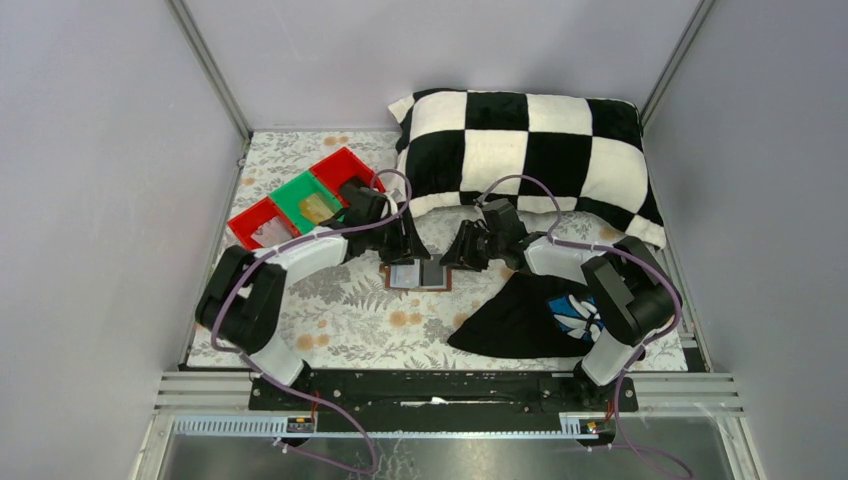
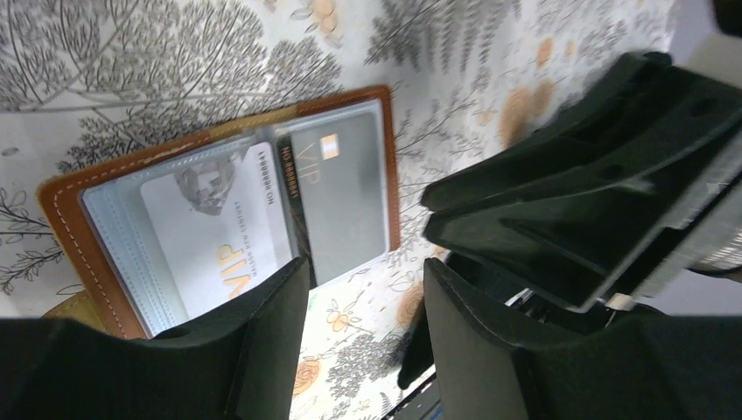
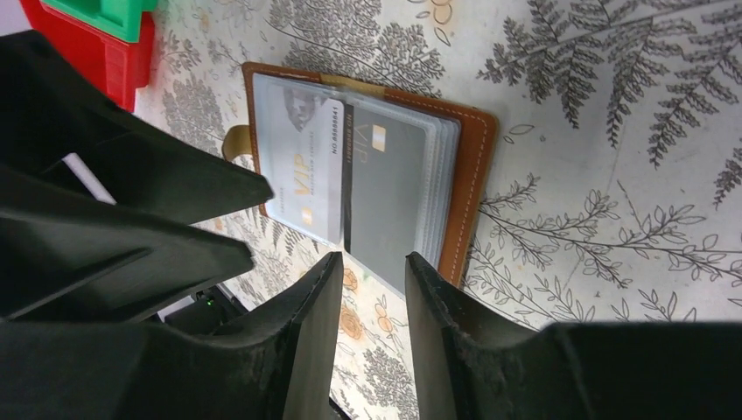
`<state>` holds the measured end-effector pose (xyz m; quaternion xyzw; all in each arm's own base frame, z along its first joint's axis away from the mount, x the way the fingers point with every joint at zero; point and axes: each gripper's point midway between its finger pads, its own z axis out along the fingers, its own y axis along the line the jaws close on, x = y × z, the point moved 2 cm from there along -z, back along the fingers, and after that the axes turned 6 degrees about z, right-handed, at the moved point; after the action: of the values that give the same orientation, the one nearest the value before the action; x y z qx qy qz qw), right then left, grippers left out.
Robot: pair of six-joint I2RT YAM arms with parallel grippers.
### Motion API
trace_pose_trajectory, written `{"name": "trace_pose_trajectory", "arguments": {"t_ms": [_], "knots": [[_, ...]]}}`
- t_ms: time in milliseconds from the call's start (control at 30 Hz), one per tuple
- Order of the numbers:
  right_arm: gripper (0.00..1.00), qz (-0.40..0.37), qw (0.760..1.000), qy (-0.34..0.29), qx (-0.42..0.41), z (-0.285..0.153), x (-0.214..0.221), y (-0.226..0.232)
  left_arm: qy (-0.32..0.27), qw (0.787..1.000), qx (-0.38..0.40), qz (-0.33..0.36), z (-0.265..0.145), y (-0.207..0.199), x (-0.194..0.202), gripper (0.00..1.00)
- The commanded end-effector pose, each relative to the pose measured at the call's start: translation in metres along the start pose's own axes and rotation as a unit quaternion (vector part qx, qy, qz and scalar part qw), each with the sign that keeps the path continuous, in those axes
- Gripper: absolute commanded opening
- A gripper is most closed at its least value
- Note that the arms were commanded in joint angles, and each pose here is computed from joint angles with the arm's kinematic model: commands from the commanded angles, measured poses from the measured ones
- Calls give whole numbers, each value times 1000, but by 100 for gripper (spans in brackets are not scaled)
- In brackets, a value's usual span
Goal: Take the credit cards out of the card holder
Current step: Remove the credit card from the card holder.
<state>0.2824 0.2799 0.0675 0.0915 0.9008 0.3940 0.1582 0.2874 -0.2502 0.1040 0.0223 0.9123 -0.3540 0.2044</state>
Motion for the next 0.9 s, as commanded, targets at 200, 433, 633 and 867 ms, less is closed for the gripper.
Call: {"name": "trace_pose_trajectory", "arguments": {"t_ms": [200, 433, 633, 867], "knots": [[37, -5, 1000, -3, -15, 1, -2, 2, 27, 1000, 8, -13, 21, 16, 20, 49], [36, 7, 1000, 9, -23, 9, -2, 1, 35, 999, 3, -20, 31, 25, 24, 48], [36, 13, 1000, 15, -19, 15, 0, -5, 42, 999, -9, -26, 36, 35, 28, 45], [35, 26, 999, 25, -21, 22, 4, -13, 48, 998, -12, -30, 36, 41, 33, 40]]}}
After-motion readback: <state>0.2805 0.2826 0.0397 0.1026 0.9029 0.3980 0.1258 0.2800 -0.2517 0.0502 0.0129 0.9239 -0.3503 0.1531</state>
